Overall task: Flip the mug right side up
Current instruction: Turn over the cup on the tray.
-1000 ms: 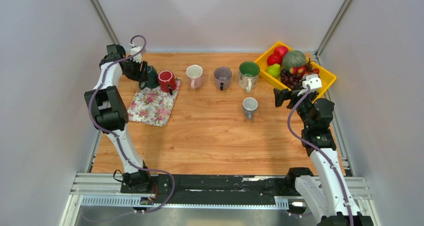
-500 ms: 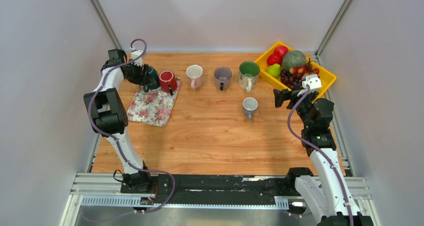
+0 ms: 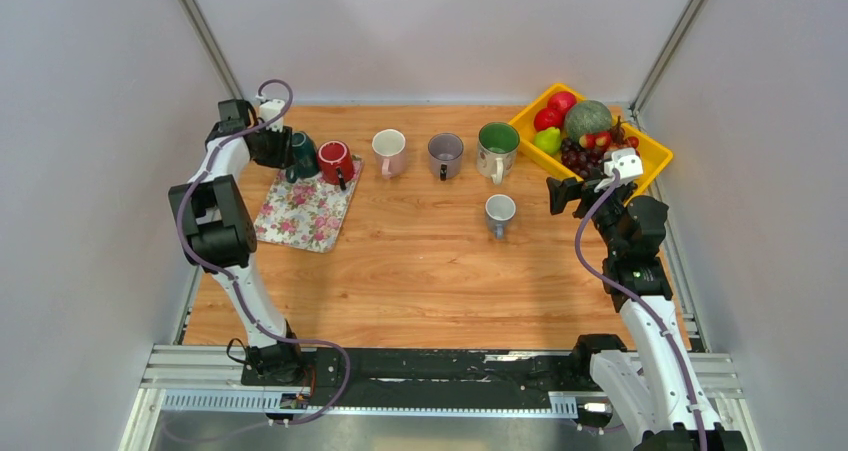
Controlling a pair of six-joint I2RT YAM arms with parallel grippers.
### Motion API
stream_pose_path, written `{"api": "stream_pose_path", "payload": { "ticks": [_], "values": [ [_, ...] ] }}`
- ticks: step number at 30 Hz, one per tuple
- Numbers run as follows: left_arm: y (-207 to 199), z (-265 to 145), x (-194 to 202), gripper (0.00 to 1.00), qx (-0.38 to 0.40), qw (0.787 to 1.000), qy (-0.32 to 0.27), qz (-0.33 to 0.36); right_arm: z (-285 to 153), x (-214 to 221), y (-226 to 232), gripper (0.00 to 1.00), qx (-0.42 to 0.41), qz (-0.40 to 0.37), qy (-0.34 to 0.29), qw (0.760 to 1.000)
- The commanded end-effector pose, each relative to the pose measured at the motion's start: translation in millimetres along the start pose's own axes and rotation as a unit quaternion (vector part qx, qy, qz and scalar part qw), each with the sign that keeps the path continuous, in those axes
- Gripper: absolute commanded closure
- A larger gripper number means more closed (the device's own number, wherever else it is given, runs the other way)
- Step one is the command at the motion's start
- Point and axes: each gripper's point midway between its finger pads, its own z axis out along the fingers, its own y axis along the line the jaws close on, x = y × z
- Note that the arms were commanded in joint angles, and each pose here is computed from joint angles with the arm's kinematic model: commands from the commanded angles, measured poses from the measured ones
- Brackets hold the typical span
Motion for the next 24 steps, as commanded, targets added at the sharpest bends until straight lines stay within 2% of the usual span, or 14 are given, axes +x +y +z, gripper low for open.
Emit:
{"api": "stream_pose_path", "payload": {
  "ticks": [1,13,24],
  "values": [
    [-2.9,-0.4,-16.1,0.50,-0.020,0.999,-0.015,0.021,-0.9,-25.1,3.9,0.00,-0.008,-0.006,-0.030,0.999],
    [-1.1,5.0,-13.6,0.55,-0.033,0.998,0.010,0.049,-1.5,-26.4,4.3,0.00,-0.009,-0.006,-0.032,0.999],
    [-2.8,2.8,-20.1,0.55,-0.037,0.997,0.012,0.070,-1.9,-26.3,4.6,0.00,-0.010,-0.006,-0.031,0.999]
  ]
}}
